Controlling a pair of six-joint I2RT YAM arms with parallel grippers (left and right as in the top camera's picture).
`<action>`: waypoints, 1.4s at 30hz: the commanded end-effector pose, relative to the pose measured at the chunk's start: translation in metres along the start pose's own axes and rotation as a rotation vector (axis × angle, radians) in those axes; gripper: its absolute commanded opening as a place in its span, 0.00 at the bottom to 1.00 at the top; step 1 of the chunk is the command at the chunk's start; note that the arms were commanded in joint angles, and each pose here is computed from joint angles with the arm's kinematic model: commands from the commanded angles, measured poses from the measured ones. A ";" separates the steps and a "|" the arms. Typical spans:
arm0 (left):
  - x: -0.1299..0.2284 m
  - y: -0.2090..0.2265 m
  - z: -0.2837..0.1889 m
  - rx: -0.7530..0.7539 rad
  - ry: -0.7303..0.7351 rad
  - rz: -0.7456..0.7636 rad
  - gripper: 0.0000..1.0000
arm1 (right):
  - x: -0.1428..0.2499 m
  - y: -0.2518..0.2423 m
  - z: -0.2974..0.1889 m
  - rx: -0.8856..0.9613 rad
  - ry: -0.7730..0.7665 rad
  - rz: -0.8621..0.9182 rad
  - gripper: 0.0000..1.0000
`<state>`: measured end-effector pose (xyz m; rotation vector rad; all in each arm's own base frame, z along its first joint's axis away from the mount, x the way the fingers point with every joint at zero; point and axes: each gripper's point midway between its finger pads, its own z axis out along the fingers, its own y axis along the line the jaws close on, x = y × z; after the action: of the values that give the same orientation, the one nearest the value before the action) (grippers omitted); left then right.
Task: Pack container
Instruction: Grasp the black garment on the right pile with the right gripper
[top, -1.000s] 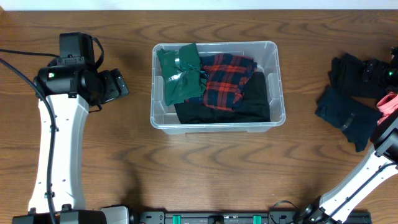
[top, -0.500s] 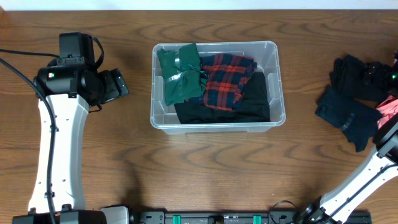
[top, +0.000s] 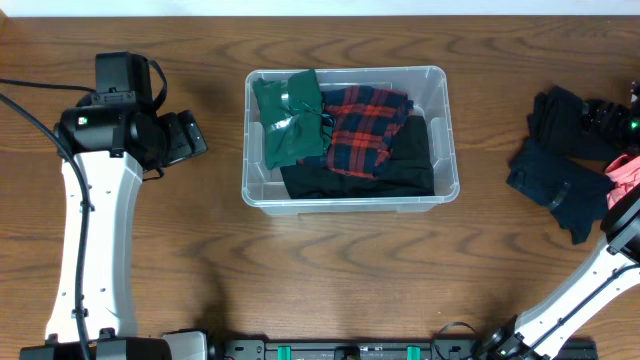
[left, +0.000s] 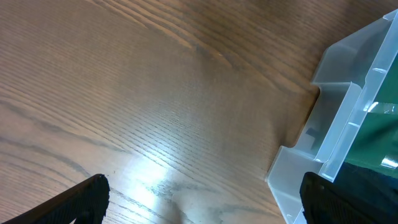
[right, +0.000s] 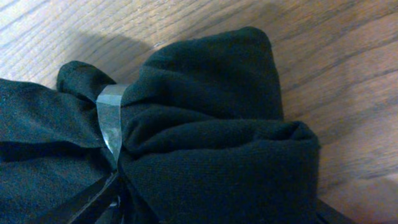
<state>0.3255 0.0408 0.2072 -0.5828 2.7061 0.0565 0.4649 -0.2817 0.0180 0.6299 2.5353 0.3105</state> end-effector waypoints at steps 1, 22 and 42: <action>0.001 0.002 0.003 -0.009 0.009 -0.006 0.98 | 0.010 0.009 0.011 -0.038 0.027 0.024 0.69; -0.001 0.002 0.003 -0.006 0.002 -0.007 0.98 | 0.007 -0.021 -0.005 -0.046 -0.006 0.043 0.88; 0.002 0.003 0.003 -0.010 0.015 -0.009 0.98 | 0.005 -0.017 -0.016 -0.191 -0.056 -0.022 0.84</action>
<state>0.3252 0.0408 0.2070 -0.5835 2.7074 0.0567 0.4453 -0.3062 0.0351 0.5607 2.3944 0.4972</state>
